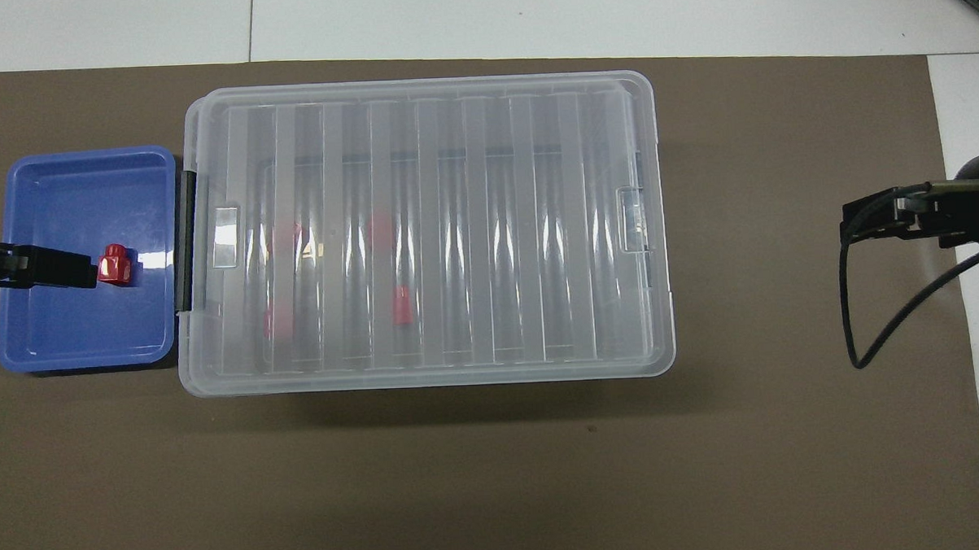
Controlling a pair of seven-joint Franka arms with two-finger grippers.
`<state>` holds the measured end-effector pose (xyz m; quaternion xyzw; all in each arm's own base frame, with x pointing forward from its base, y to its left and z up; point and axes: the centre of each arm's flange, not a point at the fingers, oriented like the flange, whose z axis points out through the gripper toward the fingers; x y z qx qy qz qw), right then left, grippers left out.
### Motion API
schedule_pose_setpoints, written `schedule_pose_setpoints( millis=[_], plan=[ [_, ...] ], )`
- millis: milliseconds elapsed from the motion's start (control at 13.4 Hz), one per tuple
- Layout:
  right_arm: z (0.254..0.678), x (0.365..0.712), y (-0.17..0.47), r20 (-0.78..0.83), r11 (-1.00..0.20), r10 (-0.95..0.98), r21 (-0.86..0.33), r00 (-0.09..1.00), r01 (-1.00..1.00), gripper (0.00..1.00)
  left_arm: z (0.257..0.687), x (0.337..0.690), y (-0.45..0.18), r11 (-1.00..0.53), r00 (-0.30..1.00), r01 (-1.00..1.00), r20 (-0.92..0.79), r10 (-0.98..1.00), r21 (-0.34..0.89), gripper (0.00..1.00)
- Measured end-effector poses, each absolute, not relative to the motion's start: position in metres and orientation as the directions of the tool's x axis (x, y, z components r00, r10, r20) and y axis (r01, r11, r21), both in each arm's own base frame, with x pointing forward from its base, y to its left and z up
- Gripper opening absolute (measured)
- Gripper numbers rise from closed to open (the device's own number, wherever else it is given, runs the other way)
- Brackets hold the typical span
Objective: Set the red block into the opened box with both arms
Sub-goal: 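Reach the right gripper to the handle of the clear lid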
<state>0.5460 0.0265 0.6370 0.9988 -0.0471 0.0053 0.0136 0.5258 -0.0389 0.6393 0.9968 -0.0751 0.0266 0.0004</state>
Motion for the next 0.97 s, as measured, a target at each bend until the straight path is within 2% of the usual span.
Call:
schedule_pose_setpoints(
  millis=[522, 969],
  plan=[
    [0.63, 0.546, 0.026, 0.034, -0.995, -0.098, 0.023, 0.995, -0.099, 1.0, 0.639, 0.526, -0.039, -0.989, 0.987, -0.15, 0.053, -0.15, -0.003, 1.0],
    [0.577, 0.56, 0.053, 0.147, -0.989, -0.145, -0.011, 0.978, -0.145, 1.0, 0.639, 0.526, -0.039, -0.989, 0.987, -0.15, 0.053, -0.15, -0.003, 1.0]
  ],
)
